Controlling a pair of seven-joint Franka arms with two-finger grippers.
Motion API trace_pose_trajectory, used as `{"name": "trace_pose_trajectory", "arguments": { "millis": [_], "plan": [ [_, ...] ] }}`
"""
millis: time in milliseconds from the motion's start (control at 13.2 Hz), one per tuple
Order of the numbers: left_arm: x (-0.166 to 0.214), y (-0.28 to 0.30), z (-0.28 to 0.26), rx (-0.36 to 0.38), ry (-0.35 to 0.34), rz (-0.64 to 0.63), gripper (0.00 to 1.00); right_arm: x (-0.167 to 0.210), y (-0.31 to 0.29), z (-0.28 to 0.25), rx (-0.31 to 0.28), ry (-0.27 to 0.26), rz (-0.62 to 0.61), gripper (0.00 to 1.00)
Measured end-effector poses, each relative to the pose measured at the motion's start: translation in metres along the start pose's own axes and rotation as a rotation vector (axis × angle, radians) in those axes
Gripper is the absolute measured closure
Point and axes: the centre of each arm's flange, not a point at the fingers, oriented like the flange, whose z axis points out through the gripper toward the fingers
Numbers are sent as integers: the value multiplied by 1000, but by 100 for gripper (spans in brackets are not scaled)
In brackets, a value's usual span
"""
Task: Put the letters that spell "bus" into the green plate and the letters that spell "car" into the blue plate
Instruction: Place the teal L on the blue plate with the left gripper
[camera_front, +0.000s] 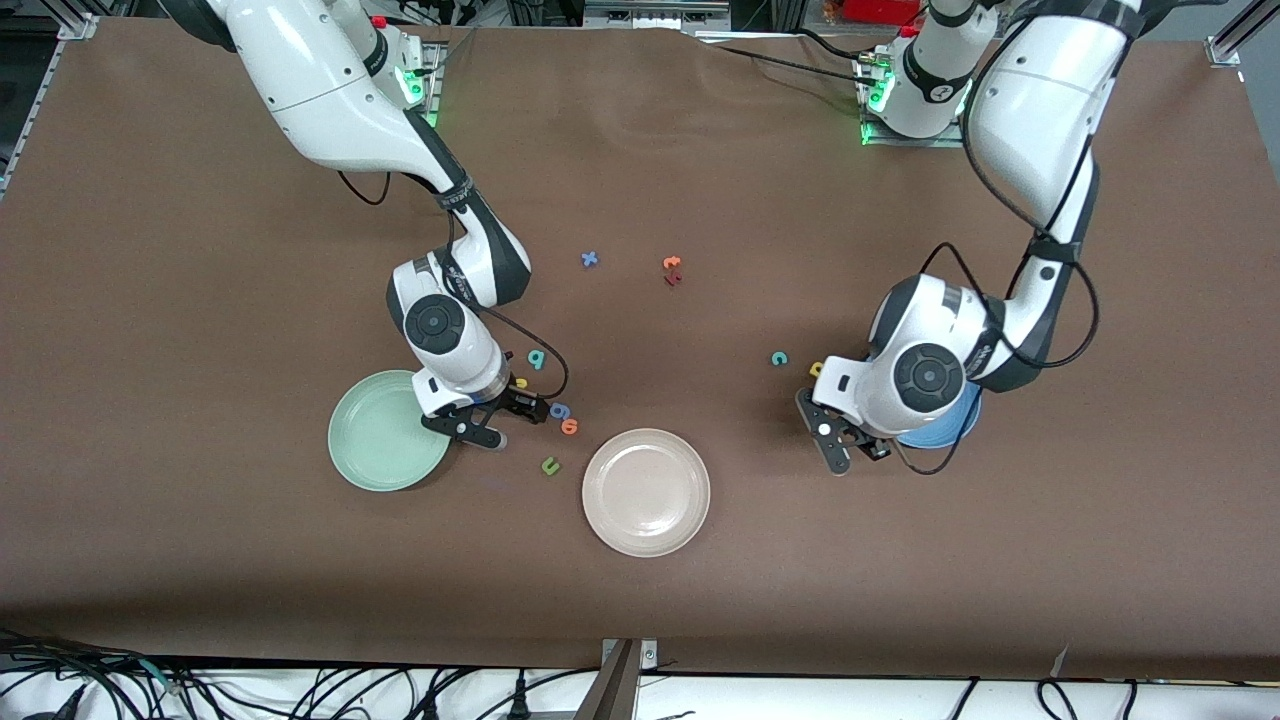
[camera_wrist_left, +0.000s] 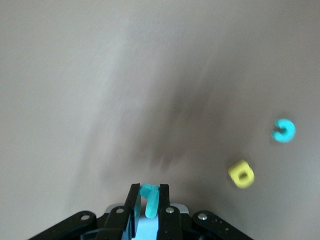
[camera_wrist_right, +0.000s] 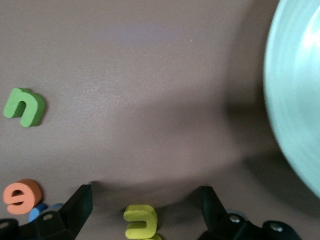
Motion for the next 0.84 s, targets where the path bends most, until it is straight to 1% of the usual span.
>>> {"name": "trace_pose_trajectory", "arguments": {
  "millis": [76,152,304,380,456,532,608,684,760,836],
  "plan": [
    [-17,-8,-12,-12,-15,-26,82,-1,-2,0,10,-7,11,4],
    [-39,-19,-15,-39,-38,-59,82,-3,-4,-1,17,-13,19,4],
    [-87,-40,1,-104,-77,-120,82,-6,-8,-1,22,-16,17,6],
    [-102,-46,14,-127,-85,-135,81,-7,-9,-1,22,-17,15,7],
    [-108,-48,22,-141,-92,-140,75,-7,-9,-1,22,-16,14,8],
    [-106,-45,27,-148,-94,-136,65,-7,-9,-1,23,-16,14,11],
    [-100,-42,27,-150,-92,-126,54,-7,-9,-2,23,-16,14,11],
    [-94,-38,25,-148,-90,-119,45,-7,-10,-2,24,-14,14,15],
    [-87,-34,23,-146,-86,-115,34,-6,-10,-3,25,-14,14,18],
    [-77,-28,20,-146,-80,-127,23,-6,-11,-4,26,-12,14,27]
  ]
}}
